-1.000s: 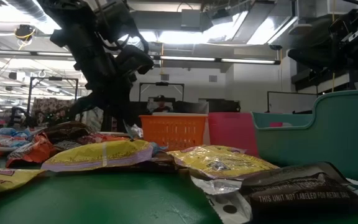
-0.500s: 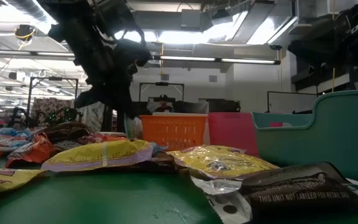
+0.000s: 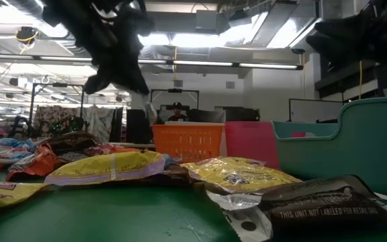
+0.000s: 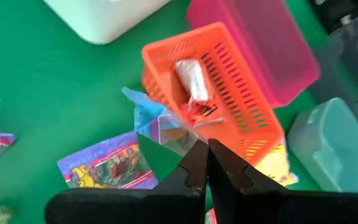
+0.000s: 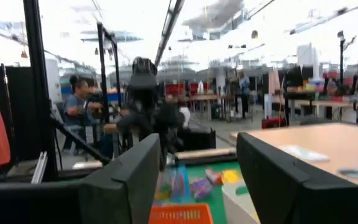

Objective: Sort candy
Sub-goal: Put the blue bag of candy into the red bin

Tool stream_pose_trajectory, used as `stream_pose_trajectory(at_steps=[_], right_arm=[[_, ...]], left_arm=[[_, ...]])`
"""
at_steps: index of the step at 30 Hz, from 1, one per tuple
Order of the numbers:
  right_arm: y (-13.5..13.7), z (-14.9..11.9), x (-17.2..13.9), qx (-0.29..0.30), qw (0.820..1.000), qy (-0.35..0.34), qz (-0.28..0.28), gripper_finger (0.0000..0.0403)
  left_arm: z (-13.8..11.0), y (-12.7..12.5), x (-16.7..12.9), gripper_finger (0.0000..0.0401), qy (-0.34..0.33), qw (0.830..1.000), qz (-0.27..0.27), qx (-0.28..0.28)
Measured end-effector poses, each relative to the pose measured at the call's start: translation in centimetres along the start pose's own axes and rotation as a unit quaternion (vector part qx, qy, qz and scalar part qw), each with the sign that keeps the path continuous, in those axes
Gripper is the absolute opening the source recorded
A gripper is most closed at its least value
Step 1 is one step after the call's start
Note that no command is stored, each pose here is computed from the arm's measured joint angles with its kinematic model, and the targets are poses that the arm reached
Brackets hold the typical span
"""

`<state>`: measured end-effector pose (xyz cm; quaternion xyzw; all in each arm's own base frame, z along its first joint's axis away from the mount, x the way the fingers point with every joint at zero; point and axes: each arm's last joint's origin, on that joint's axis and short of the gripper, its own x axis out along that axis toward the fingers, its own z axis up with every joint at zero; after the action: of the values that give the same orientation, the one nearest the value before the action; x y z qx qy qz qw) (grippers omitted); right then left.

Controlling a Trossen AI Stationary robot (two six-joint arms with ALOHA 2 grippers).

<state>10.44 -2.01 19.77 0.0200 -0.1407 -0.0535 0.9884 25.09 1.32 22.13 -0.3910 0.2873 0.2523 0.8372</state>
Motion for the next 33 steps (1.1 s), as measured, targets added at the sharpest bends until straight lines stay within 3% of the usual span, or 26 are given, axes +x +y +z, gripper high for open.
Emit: stream_pose_trajectory(at_steps=[10,19,24,33], right_arm=[[-0.3,1.6,3.8,-0.032,0.997,0.073,-0.008,0.0211],[-0.8,2.0,9.3,-0.074,0.986,0.148,-0.002,0.0211],[-1.0,1.5,12.9,-0.1,0.978,0.181,0.027,0.0211],[-1.2,0.3,18.7,-0.082,0.97,0.207,0.098,0.0211]], left_arm=[[1.4,-1.3,-1.3,0.0,-0.071,0.995,-0.071,-0.005],[2.4,-2.6,-1.8,0.0,-0.126,0.982,-0.138,0.015],[2.8,-3.1,-2.0,0.0,-0.148,0.975,-0.164,0.009],[3.0,-3.2,-2.1,0.0,-0.155,0.973,-0.169,0.01]])
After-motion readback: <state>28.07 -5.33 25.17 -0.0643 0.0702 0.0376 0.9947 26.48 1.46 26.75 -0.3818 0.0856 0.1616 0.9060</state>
